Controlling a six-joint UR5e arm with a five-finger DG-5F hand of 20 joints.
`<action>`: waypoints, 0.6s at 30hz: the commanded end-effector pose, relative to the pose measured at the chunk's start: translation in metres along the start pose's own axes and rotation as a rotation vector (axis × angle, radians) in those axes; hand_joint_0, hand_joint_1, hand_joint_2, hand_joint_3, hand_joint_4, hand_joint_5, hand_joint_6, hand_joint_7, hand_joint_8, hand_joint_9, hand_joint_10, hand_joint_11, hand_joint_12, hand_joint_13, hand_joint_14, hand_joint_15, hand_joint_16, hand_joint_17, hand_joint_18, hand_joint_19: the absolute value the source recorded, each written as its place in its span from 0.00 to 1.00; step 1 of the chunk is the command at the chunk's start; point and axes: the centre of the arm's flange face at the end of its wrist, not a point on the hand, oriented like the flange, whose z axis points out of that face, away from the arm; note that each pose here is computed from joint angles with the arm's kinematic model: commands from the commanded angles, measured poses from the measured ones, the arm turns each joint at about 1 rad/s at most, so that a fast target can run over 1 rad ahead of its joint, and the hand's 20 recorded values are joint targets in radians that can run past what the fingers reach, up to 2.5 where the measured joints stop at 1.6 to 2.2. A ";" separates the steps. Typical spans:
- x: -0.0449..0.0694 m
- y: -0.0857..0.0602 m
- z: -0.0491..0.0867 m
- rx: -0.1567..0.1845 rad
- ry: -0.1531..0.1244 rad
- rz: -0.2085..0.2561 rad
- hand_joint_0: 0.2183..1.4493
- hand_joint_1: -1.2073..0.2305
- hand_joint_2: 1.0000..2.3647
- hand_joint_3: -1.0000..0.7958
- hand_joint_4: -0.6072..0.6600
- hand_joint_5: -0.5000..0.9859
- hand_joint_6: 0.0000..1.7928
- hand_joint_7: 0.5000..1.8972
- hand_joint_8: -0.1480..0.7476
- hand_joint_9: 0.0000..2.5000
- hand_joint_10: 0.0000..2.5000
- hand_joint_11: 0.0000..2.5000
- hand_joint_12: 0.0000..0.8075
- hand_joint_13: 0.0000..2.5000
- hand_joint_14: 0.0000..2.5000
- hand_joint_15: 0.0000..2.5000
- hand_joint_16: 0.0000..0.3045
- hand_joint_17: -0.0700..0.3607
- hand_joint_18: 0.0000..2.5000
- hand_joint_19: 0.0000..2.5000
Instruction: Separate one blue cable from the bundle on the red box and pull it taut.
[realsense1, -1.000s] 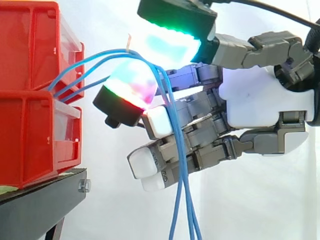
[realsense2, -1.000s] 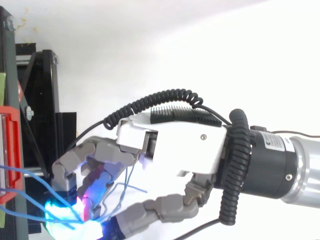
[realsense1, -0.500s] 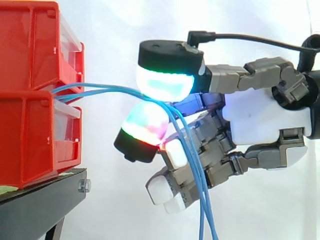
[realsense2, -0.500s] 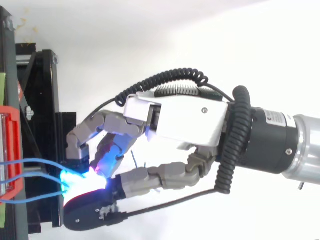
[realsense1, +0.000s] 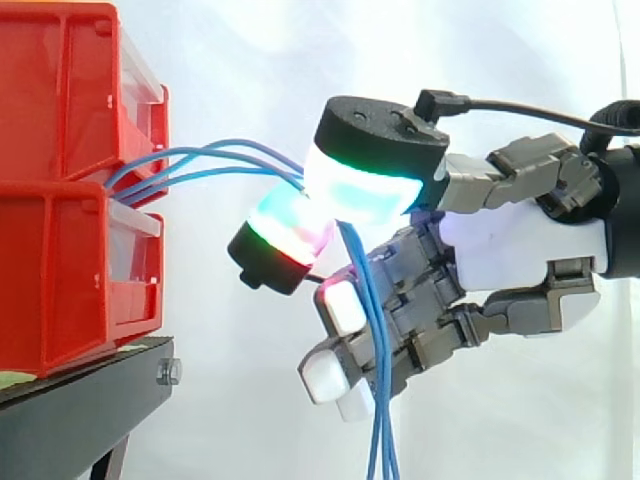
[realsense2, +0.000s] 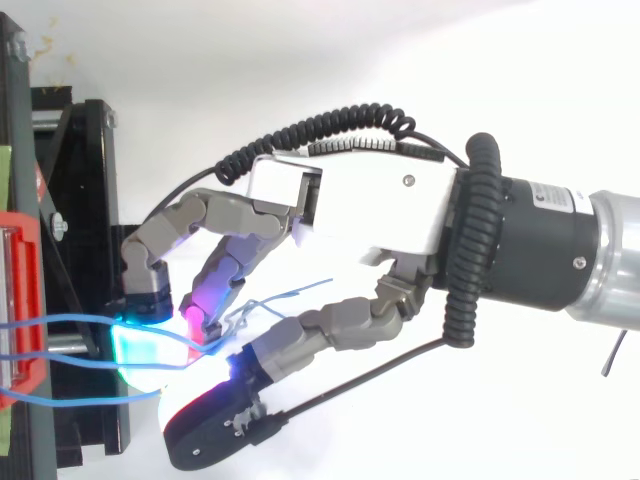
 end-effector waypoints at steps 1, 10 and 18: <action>-0.002 0.006 -0.001 0.010 0.011 -0.006 0.36 0.24 0.00 0.28 0.44 0.25 0.52 0.35 0.40 0.46 0.01 0.23 0.39 0.36 0.01 0.17 0.12 0.35 0.30 0.18; -0.007 0.005 0.000 0.013 0.013 -0.006 0.19 0.44 0.00 0.28 0.51 0.27 0.50 0.31 0.45 0.48 0.01 0.20 0.44 0.38 0.01 0.17 0.15 0.41 0.34 0.19; -0.010 0.006 0.001 0.008 0.022 -0.007 0.27 0.47 0.00 0.29 0.51 0.27 0.48 0.38 0.43 0.47 0.01 0.21 0.42 0.36 0.01 0.18 0.14 0.38 0.30 0.21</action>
